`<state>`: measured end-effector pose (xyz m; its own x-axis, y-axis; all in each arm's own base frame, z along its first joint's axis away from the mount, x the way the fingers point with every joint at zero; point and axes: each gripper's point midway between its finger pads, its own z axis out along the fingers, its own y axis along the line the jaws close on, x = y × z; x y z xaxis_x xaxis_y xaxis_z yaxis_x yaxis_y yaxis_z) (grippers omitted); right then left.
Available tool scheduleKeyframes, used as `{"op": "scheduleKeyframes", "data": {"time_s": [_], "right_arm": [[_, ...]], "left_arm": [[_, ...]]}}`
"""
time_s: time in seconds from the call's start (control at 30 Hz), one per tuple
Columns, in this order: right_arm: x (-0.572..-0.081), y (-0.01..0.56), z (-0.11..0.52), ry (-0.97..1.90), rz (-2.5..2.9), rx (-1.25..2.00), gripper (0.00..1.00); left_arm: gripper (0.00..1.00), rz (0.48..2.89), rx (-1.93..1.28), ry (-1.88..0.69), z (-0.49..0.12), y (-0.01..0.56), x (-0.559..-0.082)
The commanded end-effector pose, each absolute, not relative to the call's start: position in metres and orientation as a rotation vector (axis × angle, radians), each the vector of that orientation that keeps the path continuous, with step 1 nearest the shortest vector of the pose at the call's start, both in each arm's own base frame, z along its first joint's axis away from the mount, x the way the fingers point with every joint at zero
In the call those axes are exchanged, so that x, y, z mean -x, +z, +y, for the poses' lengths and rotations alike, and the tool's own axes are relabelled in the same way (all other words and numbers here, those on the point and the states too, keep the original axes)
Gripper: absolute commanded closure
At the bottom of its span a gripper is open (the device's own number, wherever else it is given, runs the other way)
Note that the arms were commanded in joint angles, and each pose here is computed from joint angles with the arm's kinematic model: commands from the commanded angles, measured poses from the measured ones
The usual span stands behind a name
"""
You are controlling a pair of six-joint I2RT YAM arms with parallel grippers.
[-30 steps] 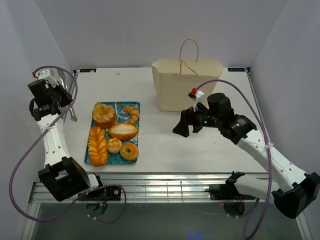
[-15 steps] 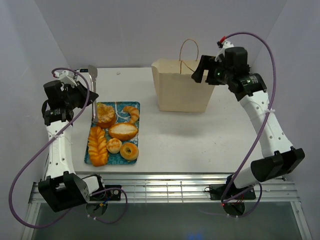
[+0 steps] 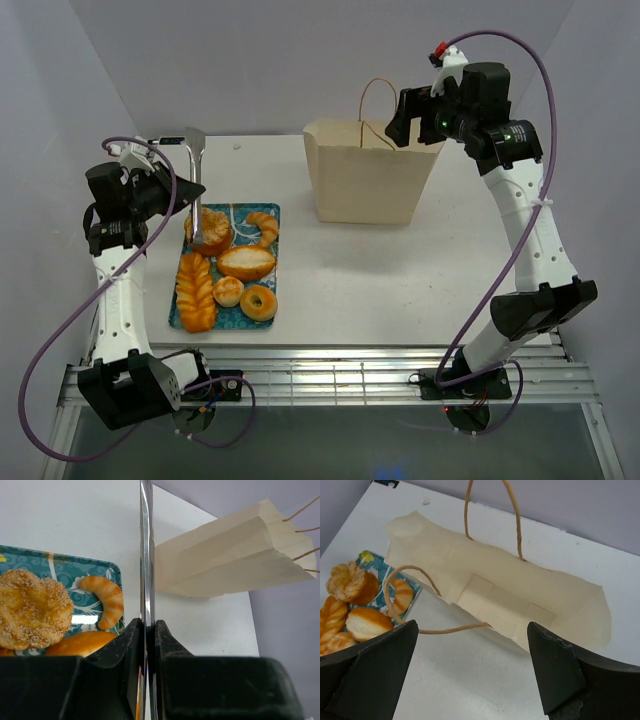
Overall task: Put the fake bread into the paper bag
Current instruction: Pick up the clamp at the center of the board, then adjust the paper bag at the center of the board.
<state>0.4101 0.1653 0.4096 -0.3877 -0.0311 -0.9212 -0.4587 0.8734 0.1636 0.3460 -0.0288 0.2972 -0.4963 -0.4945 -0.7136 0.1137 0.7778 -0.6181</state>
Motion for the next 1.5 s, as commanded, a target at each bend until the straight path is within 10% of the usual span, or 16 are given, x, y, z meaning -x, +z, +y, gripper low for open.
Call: {"op": "scheduleKeyframes", "data": {"time_s": [0.0,0.8,1.47], "right_arm": [[-0.403,0.396,0.182,0.542,1.894,0.53,0.05],[-0.442,0.375,0.169,0.304,1.849,0.481,0.05],[-0.351,0.412,0.203,0.546,1.53,0.864,0.07]], "left_arm": [[1.0,1.87,0.159,-0.828,-0.045,0.328,-0.337],[1.0,1.849,0.043,-0.911,-0.067,0.335,-0.323],[1.0,1.846,0.018,-0.923,-0.072,0.334,-0.322]]}}
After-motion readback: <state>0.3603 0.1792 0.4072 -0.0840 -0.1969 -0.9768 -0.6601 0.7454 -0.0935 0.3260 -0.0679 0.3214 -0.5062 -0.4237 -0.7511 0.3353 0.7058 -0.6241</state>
